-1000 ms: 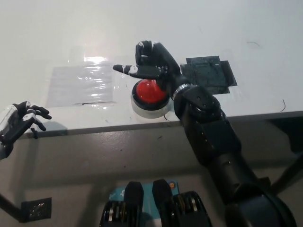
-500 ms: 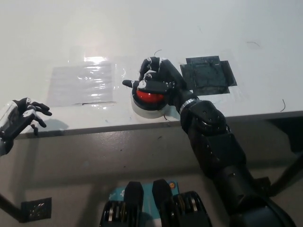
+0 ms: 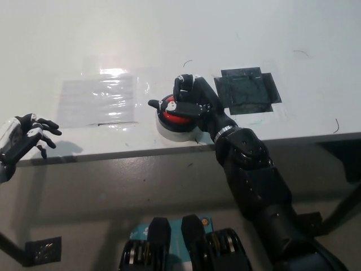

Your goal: The robot uses its right hand to make a fist and press the red button kept in the middle of the desk

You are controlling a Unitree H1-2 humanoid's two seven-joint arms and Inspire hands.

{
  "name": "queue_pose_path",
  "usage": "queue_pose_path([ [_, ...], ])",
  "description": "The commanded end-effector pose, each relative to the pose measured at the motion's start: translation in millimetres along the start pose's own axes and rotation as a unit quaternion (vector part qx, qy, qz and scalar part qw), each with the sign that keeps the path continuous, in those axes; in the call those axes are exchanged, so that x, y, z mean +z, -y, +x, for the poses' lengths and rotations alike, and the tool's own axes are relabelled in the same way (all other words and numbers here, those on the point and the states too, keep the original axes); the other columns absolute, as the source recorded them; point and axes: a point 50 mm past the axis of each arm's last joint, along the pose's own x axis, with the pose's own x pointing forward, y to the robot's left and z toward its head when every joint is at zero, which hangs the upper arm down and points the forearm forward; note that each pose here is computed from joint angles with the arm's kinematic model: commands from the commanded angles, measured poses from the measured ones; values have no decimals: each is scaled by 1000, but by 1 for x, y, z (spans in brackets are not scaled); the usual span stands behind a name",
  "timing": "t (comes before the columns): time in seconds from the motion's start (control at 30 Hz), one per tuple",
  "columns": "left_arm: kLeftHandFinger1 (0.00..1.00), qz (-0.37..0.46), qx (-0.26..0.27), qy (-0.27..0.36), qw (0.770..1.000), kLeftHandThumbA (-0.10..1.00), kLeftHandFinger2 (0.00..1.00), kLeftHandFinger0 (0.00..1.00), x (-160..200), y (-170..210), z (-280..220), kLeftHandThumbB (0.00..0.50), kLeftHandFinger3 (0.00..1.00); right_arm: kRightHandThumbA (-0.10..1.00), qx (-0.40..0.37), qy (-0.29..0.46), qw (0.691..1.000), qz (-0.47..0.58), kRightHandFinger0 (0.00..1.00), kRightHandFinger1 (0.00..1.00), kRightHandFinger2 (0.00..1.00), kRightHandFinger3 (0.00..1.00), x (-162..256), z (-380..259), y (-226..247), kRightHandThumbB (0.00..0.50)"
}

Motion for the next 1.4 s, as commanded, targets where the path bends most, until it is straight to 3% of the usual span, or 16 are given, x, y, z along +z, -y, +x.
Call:
queue_pose_path([
  [0.0, 344, 18, 3, 33, 999, 516, 452, 237, 22, -13, 7, 0, 589, 1000, -3, -41, 999, 19, 0, 0, 144, 137, -23, -8, -1, 493],
  [0.37, 321, 17, 3, 28, 999, 511, 422, 210, 18, -12, 2, 0, 574, 1000, 11, -24, 1000, 7, 0, 0, 174, 155, -5, 0, -6, 499],
  [0.5, 325, 11, 5, 19, 1000, 506, 425, 217, 15, -11, -1, 0, 574, 1000, 22, -10, 1000, 2, 0, 0, 137, 153, 7, 4, -7, 499],
  [0.73, 344, 19, 3, 17, 1000, 526, 459, 233, 8, -12, -6, 0, 596, 1000, 47, 48, 998, -4, 0, 0, 230, 202, 68, 14, -11, 500],
  [1.07, 344, 16, 0, 15, 1000, 548, 472, 243, 2, -13, -9, 0, 598, 1000, 40, 132, 990, -11, 0, 0, 223, 190, 168, 9, 1, 500],
  [1.37, 329, 16, 4, 15, 1000, 552, 454, 225, -2, -13, -12, 0, 589, 1000, 8, 168, 985, -26, 0, 0, 243, 212, 204, -7, 37, 500],
])
